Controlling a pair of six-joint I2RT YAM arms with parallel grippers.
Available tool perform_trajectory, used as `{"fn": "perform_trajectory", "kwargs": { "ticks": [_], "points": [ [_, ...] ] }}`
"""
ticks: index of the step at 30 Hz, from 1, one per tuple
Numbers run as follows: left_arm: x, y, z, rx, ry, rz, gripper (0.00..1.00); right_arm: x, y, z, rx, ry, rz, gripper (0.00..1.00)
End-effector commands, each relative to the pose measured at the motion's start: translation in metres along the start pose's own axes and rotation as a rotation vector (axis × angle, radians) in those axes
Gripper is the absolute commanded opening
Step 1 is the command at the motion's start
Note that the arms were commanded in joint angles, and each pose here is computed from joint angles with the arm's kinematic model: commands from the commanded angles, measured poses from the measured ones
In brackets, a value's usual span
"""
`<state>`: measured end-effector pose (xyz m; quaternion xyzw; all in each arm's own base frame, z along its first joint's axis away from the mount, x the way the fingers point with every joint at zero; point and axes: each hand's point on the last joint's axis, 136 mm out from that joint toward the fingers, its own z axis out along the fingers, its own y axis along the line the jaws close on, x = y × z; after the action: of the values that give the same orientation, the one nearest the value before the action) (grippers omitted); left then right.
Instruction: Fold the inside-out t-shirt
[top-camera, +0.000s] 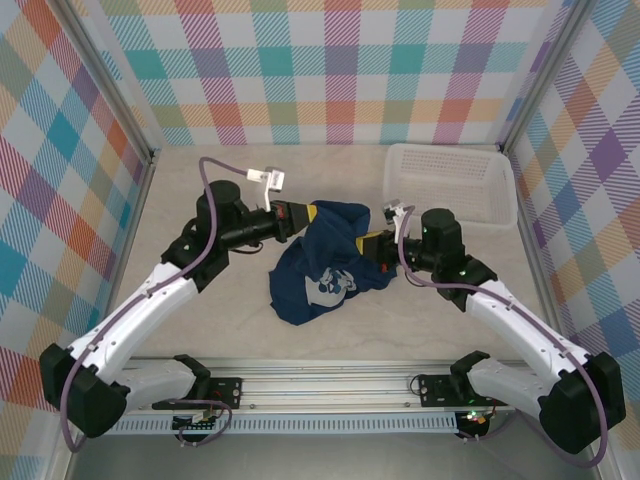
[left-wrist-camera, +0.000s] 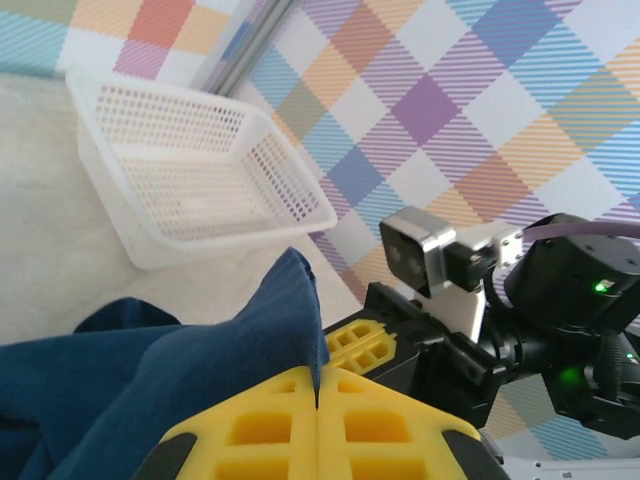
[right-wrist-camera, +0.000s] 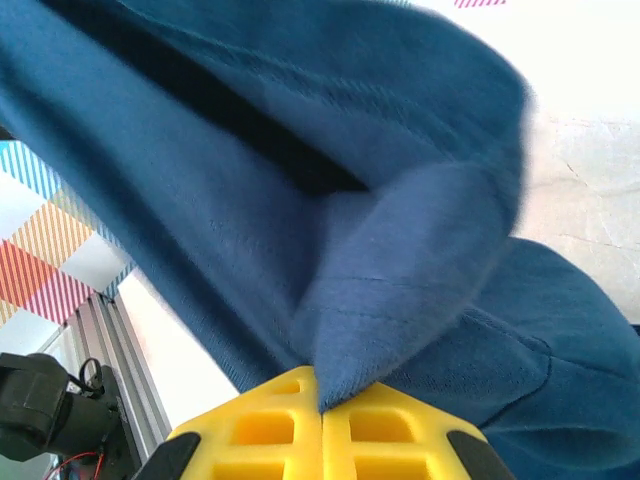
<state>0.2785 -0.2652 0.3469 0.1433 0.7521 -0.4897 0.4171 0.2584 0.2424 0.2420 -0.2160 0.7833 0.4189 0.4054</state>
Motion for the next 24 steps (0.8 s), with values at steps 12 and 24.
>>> {"fn": "perform_trajectory", "kwargs": {
  "ticks": [12,24],
  "points": [
    [0.031,0.011,-0.015,0.034,0.005,0.187,0.0,0.006,0.01,-0.021,0.007,-0.001,-0.139,0.37],
    [0.048,0.014,-0.019,0.036,0.043,0.215,0.0,-0.01,-0.015,0.031,0.011,0.13,0.004,0.61]
  ]
}}
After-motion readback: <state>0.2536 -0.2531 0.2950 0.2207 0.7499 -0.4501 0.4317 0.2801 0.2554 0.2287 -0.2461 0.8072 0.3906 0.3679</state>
